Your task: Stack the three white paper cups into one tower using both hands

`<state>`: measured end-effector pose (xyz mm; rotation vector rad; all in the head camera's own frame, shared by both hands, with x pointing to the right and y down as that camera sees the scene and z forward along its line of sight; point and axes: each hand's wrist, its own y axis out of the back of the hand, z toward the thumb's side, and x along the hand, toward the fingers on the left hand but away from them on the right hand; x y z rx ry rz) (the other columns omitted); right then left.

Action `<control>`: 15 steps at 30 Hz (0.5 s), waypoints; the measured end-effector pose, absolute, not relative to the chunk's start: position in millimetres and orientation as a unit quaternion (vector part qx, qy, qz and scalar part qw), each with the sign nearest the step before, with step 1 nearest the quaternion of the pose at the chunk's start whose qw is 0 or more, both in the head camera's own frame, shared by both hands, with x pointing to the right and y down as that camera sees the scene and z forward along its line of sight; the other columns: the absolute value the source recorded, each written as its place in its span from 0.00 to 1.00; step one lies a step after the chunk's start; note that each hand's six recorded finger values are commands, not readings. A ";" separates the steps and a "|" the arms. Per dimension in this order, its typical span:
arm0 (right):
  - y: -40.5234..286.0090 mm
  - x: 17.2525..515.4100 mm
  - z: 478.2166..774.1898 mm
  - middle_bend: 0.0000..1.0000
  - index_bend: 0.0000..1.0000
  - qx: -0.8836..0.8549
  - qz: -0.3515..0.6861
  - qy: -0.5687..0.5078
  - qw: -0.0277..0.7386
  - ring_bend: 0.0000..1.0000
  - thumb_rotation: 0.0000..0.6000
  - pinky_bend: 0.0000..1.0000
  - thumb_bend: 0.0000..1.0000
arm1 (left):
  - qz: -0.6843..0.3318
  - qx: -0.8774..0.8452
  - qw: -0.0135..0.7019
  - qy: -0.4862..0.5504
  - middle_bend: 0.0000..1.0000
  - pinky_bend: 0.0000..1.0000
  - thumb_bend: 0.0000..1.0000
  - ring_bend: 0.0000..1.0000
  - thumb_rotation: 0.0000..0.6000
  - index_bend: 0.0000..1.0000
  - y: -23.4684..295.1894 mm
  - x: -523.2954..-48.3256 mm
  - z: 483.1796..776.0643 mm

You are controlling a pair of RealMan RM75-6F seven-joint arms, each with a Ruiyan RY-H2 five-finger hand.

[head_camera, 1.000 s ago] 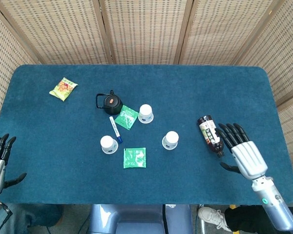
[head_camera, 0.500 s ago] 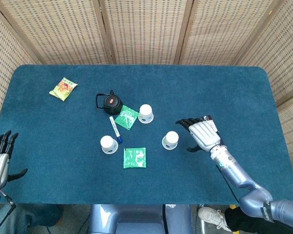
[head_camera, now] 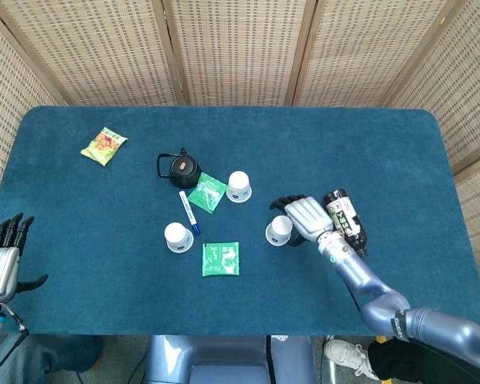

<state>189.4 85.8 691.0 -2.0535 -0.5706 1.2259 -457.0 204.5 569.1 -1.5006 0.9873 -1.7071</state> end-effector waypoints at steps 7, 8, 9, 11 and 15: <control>84.7 176.5 700.9 0.47 0.43 -0.788 0.475 -0.210 0.330 0.43 1.00 0.49 0.35 | -0.654 -0.571 0.322 0.378 0.00 0.00 0.00 0.00 1.00 0.00 204.7 -458.9 569.8; 85.1 175.7 701.2 0.49 0.46 -0.788 0.475 -0.210 0.329 0.45 1.00 0.50 0.37 | -0.654 -0.570 0.322 0.378 0.00 0.00 0.00 0.00 1.00 0.00 204.9 -459.3 569.7; 85.2 174.9 701.1 0.50 0.47 -0.789 0.475 -0.211 0.328 0.46 1.00 0.52 0.38 | -0.655 -0.570 0.322 0.378 0.00 0.00 0.00 0.00 1.00 0.00 205.0 -459.5 569.8; 84.9 173.7 700.0 0.52 0.49 -0.789 0.472 -0.215 0.329 0.48 1.00 0.54 0.40 | -0.654 -0.571 0.321 0.378 0.00 0.00 0.00 0.00 1.00 0.00 205.1 -459.6 569.7; 84.0 170.6 694.7 0.53 0.49 -0.792 0.463 -0.221 0.330 0.48 1.00 0.55 0.42 | -0.652 -0.572 0.321 0.381 0.00 0.00 0.00 0.00 1.00 0.00 204.8 -459.4 568.4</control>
